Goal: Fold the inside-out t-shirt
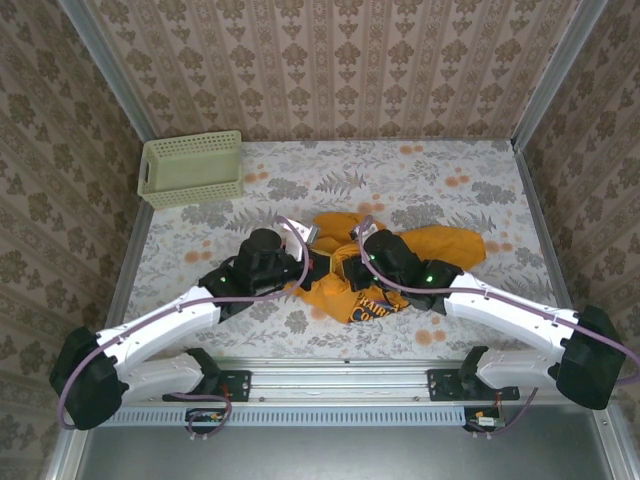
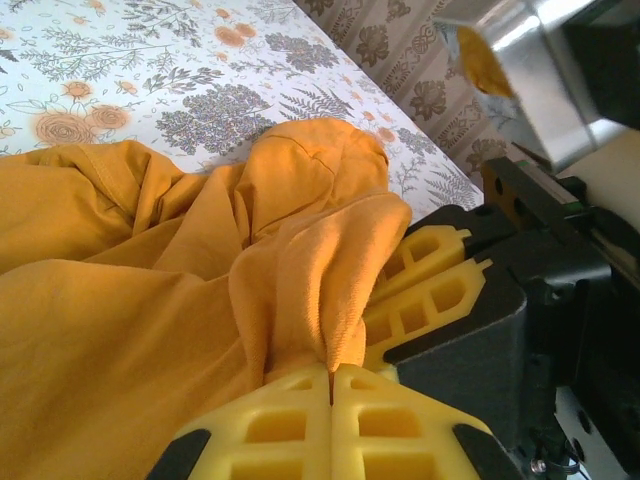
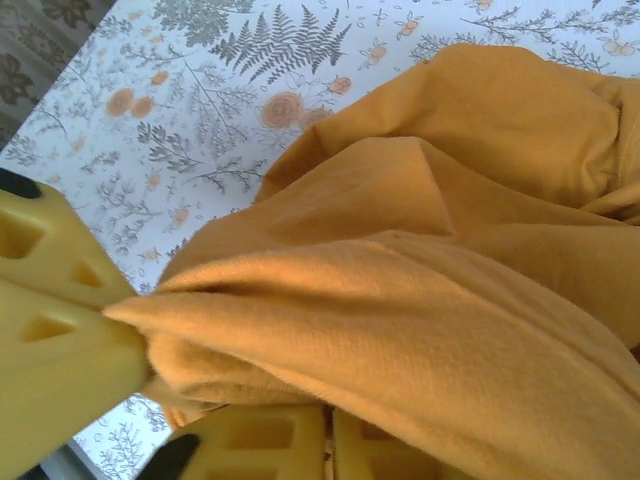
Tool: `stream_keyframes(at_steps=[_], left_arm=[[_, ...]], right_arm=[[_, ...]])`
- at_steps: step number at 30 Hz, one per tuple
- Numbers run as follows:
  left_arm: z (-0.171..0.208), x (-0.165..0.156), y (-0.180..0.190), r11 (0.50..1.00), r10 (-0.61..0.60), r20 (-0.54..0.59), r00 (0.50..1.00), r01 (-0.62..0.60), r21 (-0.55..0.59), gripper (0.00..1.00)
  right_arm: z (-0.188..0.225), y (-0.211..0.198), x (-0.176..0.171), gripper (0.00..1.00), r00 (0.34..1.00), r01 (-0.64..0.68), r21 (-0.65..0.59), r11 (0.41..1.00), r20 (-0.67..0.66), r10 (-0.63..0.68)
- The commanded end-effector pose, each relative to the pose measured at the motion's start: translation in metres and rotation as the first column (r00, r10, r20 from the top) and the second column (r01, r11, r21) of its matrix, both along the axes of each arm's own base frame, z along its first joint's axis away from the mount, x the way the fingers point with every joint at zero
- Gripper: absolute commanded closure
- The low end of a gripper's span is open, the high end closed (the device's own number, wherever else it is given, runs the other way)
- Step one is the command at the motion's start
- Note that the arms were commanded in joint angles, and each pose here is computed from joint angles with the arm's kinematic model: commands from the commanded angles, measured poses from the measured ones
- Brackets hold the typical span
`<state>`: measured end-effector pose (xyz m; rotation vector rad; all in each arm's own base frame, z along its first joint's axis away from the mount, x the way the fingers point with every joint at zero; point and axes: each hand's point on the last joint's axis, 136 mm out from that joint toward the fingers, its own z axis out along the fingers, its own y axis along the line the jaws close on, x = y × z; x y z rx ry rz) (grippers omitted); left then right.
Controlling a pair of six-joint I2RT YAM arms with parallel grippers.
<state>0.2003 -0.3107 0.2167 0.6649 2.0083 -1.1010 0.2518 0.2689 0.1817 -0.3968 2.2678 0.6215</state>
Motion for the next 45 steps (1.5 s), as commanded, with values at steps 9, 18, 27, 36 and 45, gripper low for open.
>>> stream_keyframes(at_steps=[9,18,27,36,45], left_arm=[[-0.032,0.034,0.038,0.937,0.221,0.004,0.975,-0.213,0.278,0.81],[-0.011,-0.006,0.032,0.958,0.092,0.085,0.992,-0.111,0.264,0.57],[0.016,-0.043,-0.001,0.987,-0.08,0.204,0.976,0.049,0.151,0.61],[0.007,-0.031,-0.014,0.986,-0.062,0.168,0.984,0.034,0.163,0.66],[0.01,-0.03,0.0,0.996,-0.069,0.125,0.99,0.061,0.061,0.55]], right_arm=[[0.059,-0.007,-0.023,1.0,0.998,-0.044,0.113,0.993,0.041,0.04],[0.106,-0.014,-0.039,1.0,0.987,-0.097,0.279,0.955,0.152,0.056],[0.103,-0.001,-0.045,1.0,0.982,-0.16,0.305,0.939,0.15,0.119],[0.094,0.001,-0.058,1.0,0.966,-0.239,0.285,0.928,0.166,0.198],[0.079,-0.006,-0.061,1.0,0.96,-0.252,0.213,0.944,0.179,0.216]])
